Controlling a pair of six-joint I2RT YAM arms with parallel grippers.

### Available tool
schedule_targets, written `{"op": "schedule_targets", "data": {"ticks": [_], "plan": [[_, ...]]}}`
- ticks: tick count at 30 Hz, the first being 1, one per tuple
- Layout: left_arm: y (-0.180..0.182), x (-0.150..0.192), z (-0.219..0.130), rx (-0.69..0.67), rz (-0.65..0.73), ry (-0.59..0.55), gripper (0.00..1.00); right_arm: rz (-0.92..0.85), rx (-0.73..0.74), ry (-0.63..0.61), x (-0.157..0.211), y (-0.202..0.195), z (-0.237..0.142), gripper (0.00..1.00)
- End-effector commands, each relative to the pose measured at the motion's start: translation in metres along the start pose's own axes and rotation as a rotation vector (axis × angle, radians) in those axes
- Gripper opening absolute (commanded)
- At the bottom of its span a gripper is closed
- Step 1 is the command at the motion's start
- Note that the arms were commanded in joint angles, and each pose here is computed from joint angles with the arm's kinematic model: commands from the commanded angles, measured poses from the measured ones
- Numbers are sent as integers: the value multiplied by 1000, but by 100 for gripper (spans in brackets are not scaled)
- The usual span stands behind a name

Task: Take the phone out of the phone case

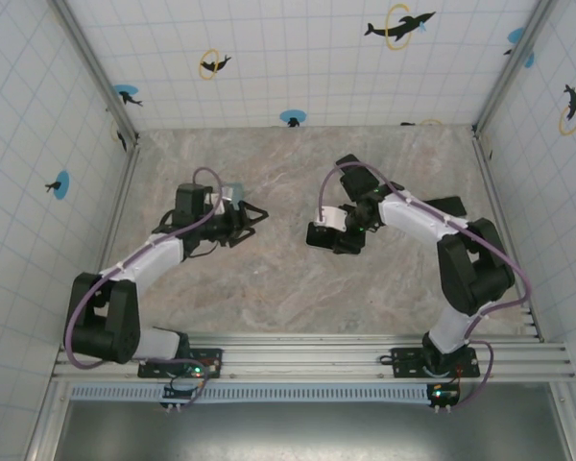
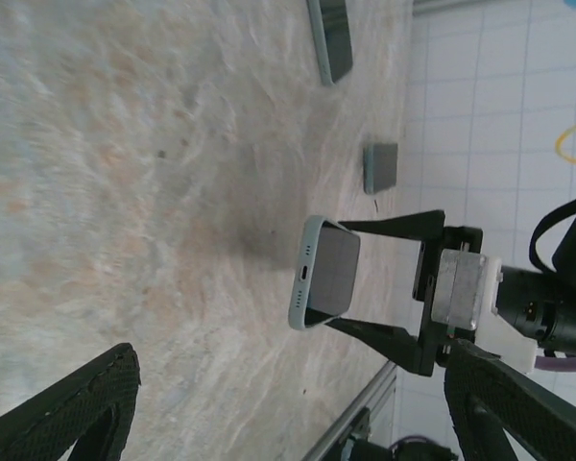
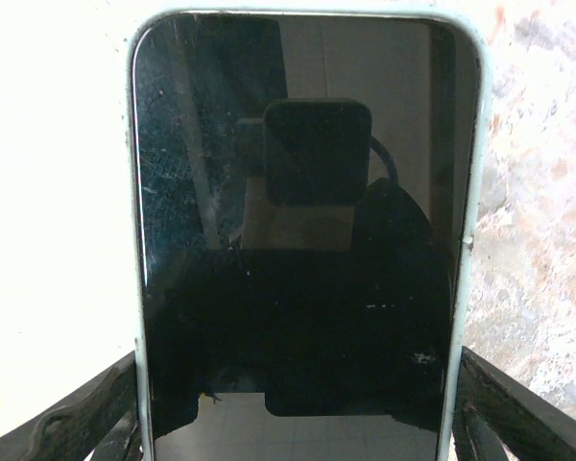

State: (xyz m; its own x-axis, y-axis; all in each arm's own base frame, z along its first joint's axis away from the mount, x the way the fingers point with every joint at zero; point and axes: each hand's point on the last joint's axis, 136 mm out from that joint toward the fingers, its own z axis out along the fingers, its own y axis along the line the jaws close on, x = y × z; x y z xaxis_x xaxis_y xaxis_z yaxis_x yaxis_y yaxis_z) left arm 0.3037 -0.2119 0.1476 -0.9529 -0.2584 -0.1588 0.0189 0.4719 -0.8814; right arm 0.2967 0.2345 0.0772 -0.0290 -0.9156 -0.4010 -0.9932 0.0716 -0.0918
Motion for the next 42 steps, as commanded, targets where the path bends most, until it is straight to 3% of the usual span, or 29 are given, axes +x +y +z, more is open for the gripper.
{"op": "schedule_targets", "data": {"ticks": [1, 19, 27, 35, 38, 42], "plan": [[-23, 0, 14, 46, 43, 39, 82, -35, 46, -113, -36, -4, -26, 51], [-58, 29, 68, 107, 109, 230, 54, -67, 131, -269, -85, -5, -71, 50], [-72, 31, 73, 149, 115, 241, 23, -76, 147, -300, -94, -3, -82, 50], [-87, 29, 70, 190, 119, 225, 5, -86, 152, -312, -97, 1, -86, 53], [-94, 24, 67, 207, 118, 200, 3, -88, 172, -313, -96, -1, -89, 60], [-110, 13, 61, 224, 130, 130, 3, -87, 217, -323, -92, -2, -91, 83]]}}
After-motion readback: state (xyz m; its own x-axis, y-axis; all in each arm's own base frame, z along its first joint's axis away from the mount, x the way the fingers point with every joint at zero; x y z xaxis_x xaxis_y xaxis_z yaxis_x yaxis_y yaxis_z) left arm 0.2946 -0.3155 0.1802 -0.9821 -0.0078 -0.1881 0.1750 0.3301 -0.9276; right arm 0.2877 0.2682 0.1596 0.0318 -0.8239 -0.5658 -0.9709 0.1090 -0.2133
